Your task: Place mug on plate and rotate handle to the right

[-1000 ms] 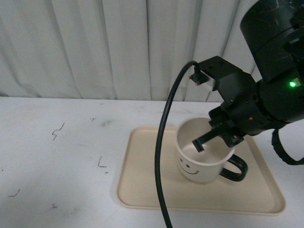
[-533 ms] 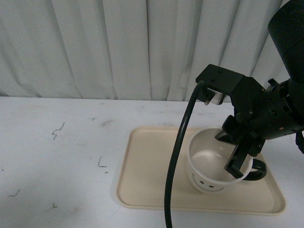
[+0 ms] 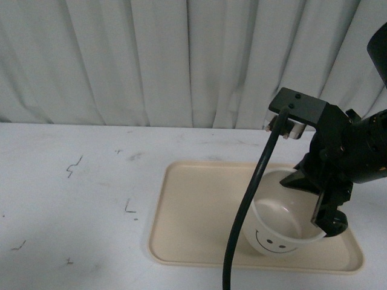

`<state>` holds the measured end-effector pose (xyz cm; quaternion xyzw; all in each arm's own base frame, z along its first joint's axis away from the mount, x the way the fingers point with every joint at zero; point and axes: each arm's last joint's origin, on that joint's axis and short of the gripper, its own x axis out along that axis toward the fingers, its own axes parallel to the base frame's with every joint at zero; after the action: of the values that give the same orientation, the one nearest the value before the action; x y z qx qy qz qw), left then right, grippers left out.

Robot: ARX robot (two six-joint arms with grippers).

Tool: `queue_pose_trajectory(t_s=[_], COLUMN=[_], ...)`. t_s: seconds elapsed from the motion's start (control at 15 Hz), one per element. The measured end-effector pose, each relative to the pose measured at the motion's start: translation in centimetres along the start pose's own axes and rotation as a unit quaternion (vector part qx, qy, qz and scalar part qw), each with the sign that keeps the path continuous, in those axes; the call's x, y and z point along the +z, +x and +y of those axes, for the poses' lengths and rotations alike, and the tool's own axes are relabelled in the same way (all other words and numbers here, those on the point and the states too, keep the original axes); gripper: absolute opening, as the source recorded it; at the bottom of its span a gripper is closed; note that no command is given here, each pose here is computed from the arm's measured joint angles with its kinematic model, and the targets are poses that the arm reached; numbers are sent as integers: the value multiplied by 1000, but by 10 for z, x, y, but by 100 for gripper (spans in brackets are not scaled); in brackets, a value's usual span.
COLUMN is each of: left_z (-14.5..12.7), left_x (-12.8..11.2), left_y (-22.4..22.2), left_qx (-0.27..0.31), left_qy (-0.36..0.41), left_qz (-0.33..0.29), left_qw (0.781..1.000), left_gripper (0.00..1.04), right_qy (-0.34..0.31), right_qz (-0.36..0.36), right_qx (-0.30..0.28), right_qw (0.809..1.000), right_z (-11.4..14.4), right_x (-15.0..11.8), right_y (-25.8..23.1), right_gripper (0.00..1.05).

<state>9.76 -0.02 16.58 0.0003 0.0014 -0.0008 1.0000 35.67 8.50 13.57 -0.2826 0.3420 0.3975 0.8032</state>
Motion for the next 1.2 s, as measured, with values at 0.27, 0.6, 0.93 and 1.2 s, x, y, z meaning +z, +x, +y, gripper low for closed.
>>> queue_pose_trajectory(t_s=[0.27, 0.6, 0.93, 1.2], left_z=[0, 0, 0, 0], left_x=[0, 0, 0, 0], left_y=[0, 0, 0, 0], left_qx=[0, 0, 0, 0], left_qy=[0, 0, 0, 0], left_qz=[0, 0, 0, 0], left_qw=[1000, 1000, 1000, 1000], left_gripper=[98, 98, 98, 98], right_qy=[5, 21, 15, -5], right_qz=[5, 15, 12, -24], right_qx=[9, 15, 5, -6], right_qw=[1000, 1000, 1000, 1000], right_z=[-16, -36, -42, -44], right_x=[-12, -28, -28, -18], right_y=[2, 7, 8, -2], right_gripper=[4, 4, 20, 75])
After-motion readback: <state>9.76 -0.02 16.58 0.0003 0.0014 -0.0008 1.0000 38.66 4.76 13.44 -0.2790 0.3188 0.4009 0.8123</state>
